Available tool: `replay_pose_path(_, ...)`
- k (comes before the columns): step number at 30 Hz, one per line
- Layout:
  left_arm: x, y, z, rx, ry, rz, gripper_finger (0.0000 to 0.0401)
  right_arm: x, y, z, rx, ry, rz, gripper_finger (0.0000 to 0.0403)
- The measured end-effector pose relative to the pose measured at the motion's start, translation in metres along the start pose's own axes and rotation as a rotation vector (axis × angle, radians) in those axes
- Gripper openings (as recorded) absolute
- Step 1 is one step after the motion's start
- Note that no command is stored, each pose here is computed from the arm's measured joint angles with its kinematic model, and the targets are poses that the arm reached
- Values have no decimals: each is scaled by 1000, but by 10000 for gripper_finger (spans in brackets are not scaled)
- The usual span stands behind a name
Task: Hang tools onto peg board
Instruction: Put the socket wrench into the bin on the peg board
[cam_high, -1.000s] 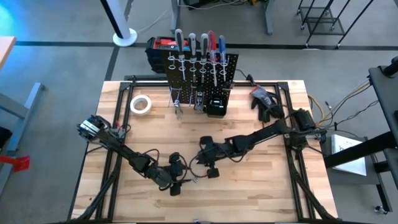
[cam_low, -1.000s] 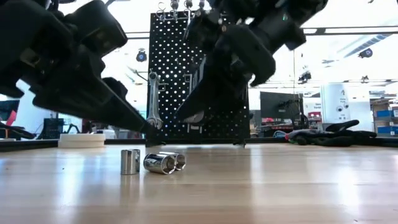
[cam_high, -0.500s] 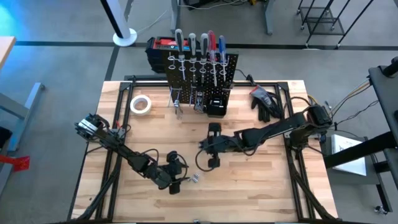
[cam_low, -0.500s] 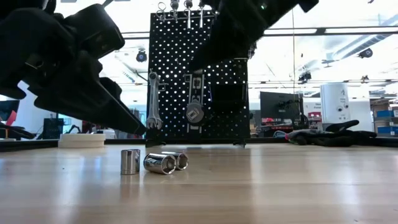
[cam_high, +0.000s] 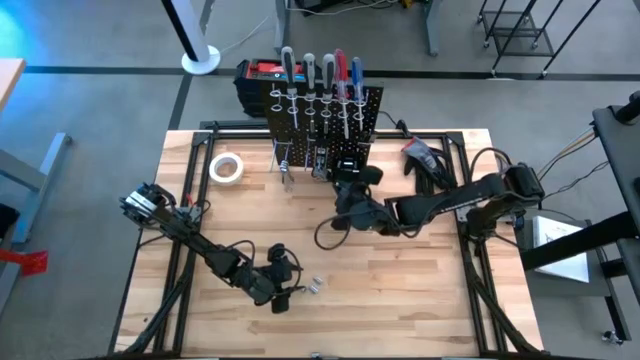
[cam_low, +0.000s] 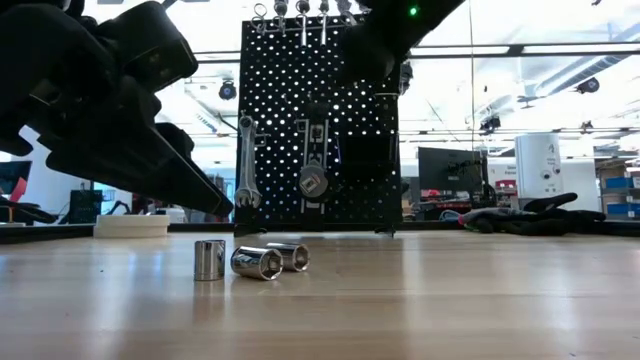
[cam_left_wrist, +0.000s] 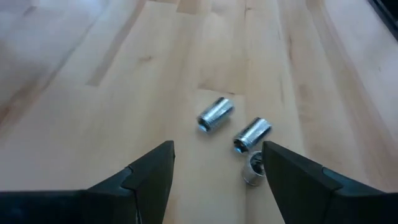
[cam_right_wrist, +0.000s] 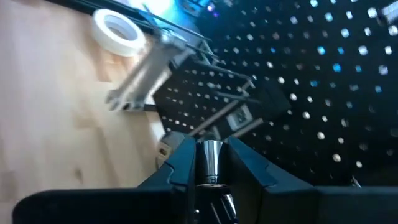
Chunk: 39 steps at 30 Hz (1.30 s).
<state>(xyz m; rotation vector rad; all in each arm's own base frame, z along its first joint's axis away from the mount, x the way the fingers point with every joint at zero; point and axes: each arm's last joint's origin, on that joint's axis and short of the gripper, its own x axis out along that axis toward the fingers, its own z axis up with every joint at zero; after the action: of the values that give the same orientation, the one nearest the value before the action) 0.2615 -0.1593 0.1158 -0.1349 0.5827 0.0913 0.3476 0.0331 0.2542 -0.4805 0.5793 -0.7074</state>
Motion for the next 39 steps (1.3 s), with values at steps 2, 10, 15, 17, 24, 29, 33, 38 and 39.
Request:
replay_pose_path(2, 0, -1, 1, -6, 11, -24, 232, 4, -3, -1, 18, 10, -12, 64)
replay_pose_path(10, 0, -9, 4, -44, 40, -109, 232, 17, -15, -4, 142, 36, -55, 174)
replay_pose_path(15, -3, -13, 3, -36, 46, -123, 232, 17, -15, -6, 186, 50, -57, 237)
replay_pose_path(17, -3, -14, 1, -34, 56, -124, 232, 14, -12, -7, 200, 54, -46, 255)
replay_pose_path(24, -4, -12, -4, -12, 95, -105, 232, -12, 10, -7, 203, 46, 29, 271)
replay_pose_path(29, -4, -12, -4, 29, 87, -97, 232, -36, 25, -7, 216, 24, 94, 256)
replay_pose_path(33, -2, -12, -6, 67, 88, -91, 232, -55, 34, -6, 243, 2, 143, 244)
replay_pose_path(38, 10, -12, -19, 92, 98, -84, 232, -73, 39, -6, 293, -15, 187, 225)
replay_pose_path(39, 13, -13, -21, 88, 93, -83, 232, -76, 39, -6, 310, -17, 194, 221)
